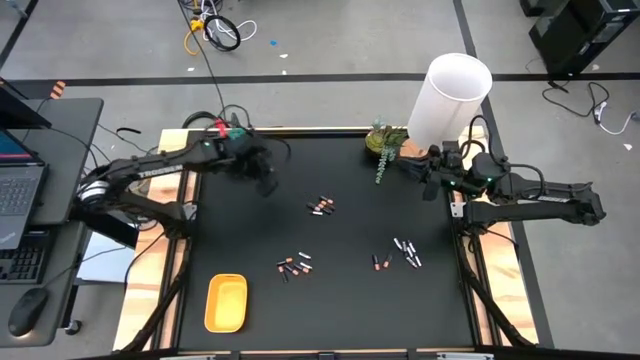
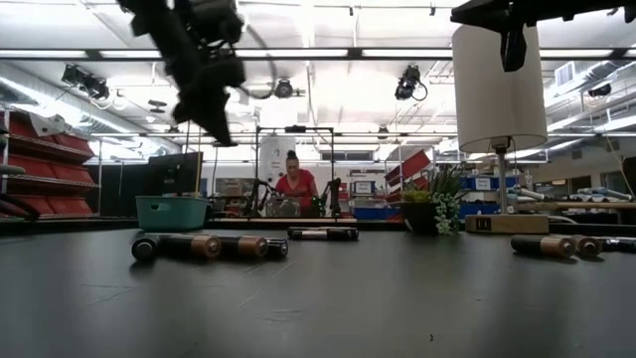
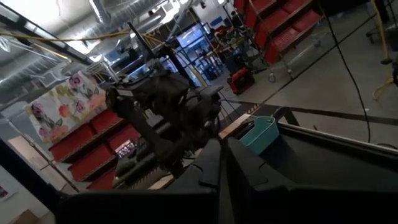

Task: Sort batteries
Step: Put the silver battery into the blue bin, then put the black battery into the yellow bin

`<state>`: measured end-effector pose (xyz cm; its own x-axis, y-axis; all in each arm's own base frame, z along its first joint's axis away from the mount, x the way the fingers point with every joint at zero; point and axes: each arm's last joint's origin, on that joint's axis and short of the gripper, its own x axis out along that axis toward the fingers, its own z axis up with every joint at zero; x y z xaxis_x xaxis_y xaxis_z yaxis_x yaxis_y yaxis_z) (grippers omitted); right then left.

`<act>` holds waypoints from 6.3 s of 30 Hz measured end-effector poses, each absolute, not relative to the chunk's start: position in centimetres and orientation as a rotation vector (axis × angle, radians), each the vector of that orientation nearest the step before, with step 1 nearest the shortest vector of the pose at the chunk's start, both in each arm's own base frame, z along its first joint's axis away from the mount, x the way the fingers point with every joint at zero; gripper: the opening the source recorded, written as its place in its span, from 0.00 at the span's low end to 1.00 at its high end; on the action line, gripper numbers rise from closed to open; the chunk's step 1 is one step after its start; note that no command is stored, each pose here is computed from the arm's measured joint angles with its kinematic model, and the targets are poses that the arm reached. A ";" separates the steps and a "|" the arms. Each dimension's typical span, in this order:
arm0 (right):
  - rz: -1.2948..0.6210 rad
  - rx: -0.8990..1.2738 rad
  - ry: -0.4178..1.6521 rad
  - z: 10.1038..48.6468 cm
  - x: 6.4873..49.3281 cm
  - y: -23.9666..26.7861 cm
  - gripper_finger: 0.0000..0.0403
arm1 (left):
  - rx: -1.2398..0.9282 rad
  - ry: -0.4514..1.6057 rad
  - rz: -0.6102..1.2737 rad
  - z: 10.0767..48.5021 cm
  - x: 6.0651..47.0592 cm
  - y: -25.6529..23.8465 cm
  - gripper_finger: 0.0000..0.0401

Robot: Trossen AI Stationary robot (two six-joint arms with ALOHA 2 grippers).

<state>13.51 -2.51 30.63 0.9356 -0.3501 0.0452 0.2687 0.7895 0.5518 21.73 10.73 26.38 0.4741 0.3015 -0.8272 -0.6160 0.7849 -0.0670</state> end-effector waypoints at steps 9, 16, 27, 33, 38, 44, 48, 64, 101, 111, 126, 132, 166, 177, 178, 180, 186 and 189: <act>-0.364 0.604 -0.130 30.2 14.4 -2.7 0.03 | -0.558 0.856 0.740 24.3 16.9 15.4 0.07; -0.381 0.612 -0.152 30.2 15.3 -2.9 0.03 | -0.688 0.754 0.910 22.9 13.1 18.8 0.07; -0.421 0.616 -0.188 30.0 16.9 -3.2 0.03 | -0.836 0.816 1.052 19.6 11.1 21.2 0.22; -0.418 0.637 -0.191 29.8 17.5 -3.3 0.03 | -0.851 0.831 1.043 19.2 11.4 21.4 0.45; -0.408 0.628 -0.191 29.8 17.4 -3.1 0.03 | -0.752 0.800 0.960 21.9 12.2 21.4 0.50; -0.411 0.608 -0.180 29.8 17.5 -3.1 0.03 | -0.468 0.722 0.651 27.3 16.2 18.6 0.46; -0.412 0.587 -0.175 29.8 17.5 -3.1 0.03 | -0.421 0.680 0.432 29.0 19.8 16.0 0.44; -0.321 0.572 -0.101 29.4 17.6 -2.8 0.03 | -0.297 0.928 -0.121 27.4 26.2 0.5 0.38; -0.303 0.506 -0.037 28.9 17.7 -2.1 0.03 | -0.334 1.195 0.091 17.1 31.4 -6.8 0.38; -0.305 0.505 -0.029 28.9 17.7 -2.1 0.03 | -0.310 1.187 0.104 16.8 31.4 -7.1 0.38; -0.304 0.512 -0.034 28.9 17.7 -2.1 0.03 | -0.281 1.233 0.116 15.0 29.9 -7.4 0.38; -0.304 0.513 -0.037 28.9 17.7 -2.1 0.03 | -0.274 1.244 0.128 14.6 29.6 -7.3 0.38; -0.311 0.511 -0.069 29.2 17.6 -2.3 0.03 | -0.228 1.141 0.338 19.5 26.7 -5.0 0.13; -0.325 0.487 -0.053 29.1 17.6 -2.4 0.03 | -0.873 1.146 -0.140 27.9 20.1 -8.4 0.13; -0.328 0.484 -0.054 29.1 17.6 -2.5 0.03 | -0.918 1.185 -0.175 28.2 19.4 -9.1 0.13; -0.335 0.472 -0.054 29.1 17.6 -2.6 0.03 | -0.975 1.270 -0.201 28.4 18.3 -10.4 0.13; -0.345 0.437 -0.079 29.3 17.6 -2.8 0.03 | -0.956 1.432 -0.117 26.5 16.1 -13.3 0.13; -0.349 0.430 -0.096 29.5 17.5 -3.0 0.03 | -0.906 1.410 0.004 24.7 15.8 -13.8 0.15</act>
<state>17.53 -2.98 29.51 0.9362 -0.3510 0.0183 0.3107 0.8506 0.4242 15.83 -13.83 24.70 0.2179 -0.5002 -0.8381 -0.5049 0.6771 -0.5354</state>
